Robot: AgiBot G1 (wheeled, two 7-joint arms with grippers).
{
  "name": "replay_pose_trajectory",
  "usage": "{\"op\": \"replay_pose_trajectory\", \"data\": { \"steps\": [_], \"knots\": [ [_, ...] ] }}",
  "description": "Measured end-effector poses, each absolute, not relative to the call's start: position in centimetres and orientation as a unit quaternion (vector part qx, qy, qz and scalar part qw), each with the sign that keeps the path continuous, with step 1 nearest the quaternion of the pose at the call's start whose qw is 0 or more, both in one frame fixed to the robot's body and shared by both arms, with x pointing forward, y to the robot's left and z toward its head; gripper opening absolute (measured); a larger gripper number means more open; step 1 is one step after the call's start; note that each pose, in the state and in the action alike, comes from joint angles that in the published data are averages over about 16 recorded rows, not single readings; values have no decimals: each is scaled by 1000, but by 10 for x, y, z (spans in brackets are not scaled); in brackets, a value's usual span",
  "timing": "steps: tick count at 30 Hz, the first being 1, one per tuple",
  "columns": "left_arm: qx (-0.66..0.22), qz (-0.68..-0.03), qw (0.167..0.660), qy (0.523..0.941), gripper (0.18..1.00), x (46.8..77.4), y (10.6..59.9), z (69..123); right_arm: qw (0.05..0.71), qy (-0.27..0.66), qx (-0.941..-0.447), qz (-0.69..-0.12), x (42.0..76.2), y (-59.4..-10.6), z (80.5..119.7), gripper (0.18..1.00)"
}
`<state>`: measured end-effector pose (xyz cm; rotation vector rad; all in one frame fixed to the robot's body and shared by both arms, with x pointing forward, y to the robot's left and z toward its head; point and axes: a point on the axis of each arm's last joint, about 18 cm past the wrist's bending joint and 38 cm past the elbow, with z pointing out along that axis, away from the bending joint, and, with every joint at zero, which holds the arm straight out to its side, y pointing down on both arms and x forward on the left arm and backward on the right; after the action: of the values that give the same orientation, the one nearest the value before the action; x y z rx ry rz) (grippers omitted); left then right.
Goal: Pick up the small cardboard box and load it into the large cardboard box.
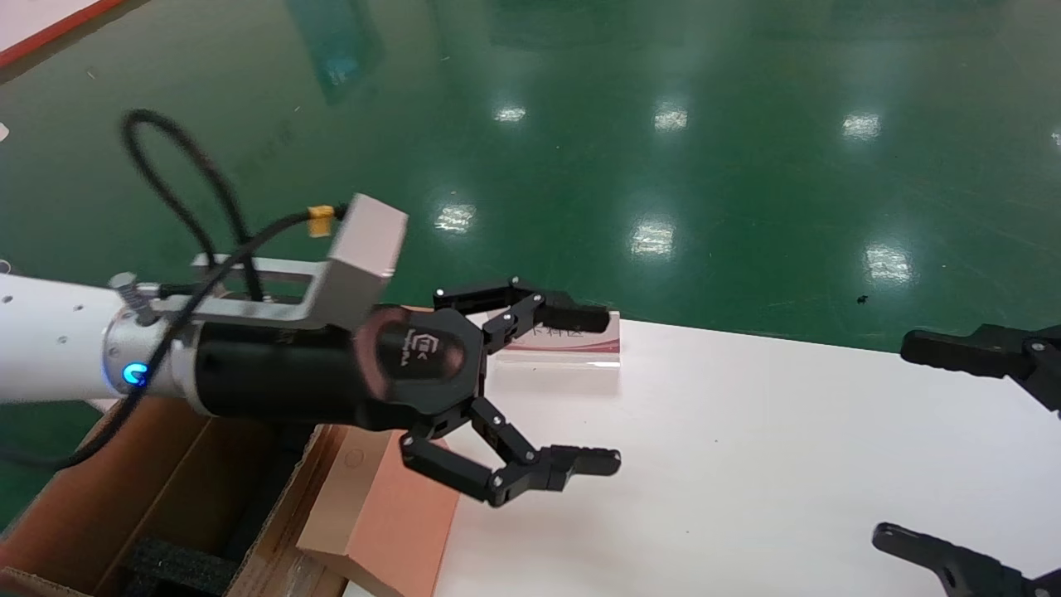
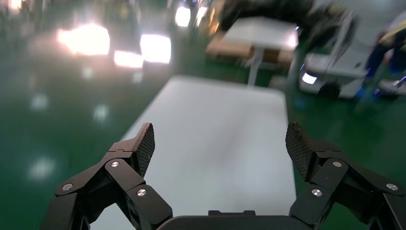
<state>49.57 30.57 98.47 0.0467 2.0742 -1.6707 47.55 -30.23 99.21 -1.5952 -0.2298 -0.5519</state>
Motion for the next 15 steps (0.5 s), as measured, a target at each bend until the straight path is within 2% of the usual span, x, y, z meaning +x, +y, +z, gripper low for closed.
{"op": "replay_pose_trajectory", "data": {
  "steps": [8,15],
  "knots": [
    [-97,-503,238,826,1001,522,313,983,659,-102,-705,-244,476,-302,992,1001],
    [-203,-395,261,857,1001,545,323,995,659,-102,-705,-244,476,-302,992,1001]
  ]
}}
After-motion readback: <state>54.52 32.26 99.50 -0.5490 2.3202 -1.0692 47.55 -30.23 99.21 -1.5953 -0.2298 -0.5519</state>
